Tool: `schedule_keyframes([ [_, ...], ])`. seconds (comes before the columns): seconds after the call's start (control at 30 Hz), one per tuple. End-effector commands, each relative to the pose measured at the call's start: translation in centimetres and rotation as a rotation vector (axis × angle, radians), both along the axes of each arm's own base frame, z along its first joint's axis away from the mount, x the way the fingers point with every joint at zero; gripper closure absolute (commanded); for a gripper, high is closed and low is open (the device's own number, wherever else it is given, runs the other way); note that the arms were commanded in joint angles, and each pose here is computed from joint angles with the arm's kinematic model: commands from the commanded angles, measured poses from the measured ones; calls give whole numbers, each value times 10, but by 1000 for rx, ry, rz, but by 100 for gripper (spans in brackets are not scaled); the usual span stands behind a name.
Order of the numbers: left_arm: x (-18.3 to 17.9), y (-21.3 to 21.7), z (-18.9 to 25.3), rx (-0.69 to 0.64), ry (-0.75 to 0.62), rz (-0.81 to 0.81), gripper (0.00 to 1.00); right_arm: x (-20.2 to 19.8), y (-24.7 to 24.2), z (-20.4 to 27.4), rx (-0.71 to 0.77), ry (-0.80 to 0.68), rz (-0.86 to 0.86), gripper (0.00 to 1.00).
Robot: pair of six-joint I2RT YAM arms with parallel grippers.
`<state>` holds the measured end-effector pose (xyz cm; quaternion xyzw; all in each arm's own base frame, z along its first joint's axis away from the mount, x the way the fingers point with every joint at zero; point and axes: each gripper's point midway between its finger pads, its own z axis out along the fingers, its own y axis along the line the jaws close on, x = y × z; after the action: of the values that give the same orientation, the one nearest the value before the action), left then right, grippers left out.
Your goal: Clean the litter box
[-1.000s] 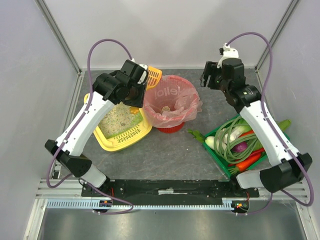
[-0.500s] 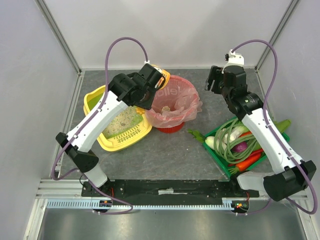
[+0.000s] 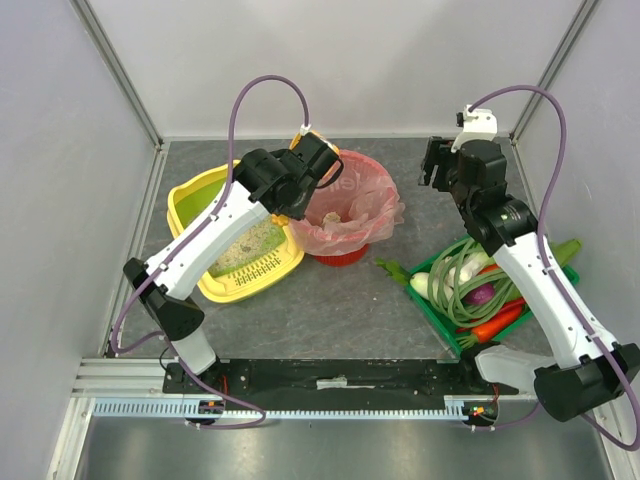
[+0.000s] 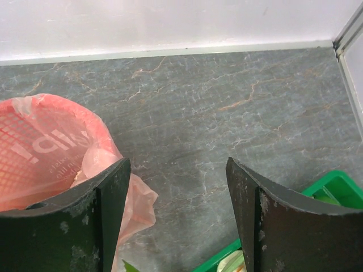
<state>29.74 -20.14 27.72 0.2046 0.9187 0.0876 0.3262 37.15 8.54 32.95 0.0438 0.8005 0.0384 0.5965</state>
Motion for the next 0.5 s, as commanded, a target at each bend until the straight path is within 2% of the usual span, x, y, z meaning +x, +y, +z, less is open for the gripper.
schedule_keyframes([
  [0.0, -23, 35, 12, 195, 37, -57, 98, 2, 3, 21, -76, -104, 72, 24],
  [0.2, -36, 33, -11, 331, 56, -95, 98, 0, 7, 23, -160, -138, 139, 24],
  [0.3, -41, 29, -11, 378, 7, -97, 98, -3, 10, 25, -171, -172, 173, 24],
  [0.47, -46, 35, -14, 472, -21, -127, 98, -24, 5, 31, -103, -259, 162, 23],
])
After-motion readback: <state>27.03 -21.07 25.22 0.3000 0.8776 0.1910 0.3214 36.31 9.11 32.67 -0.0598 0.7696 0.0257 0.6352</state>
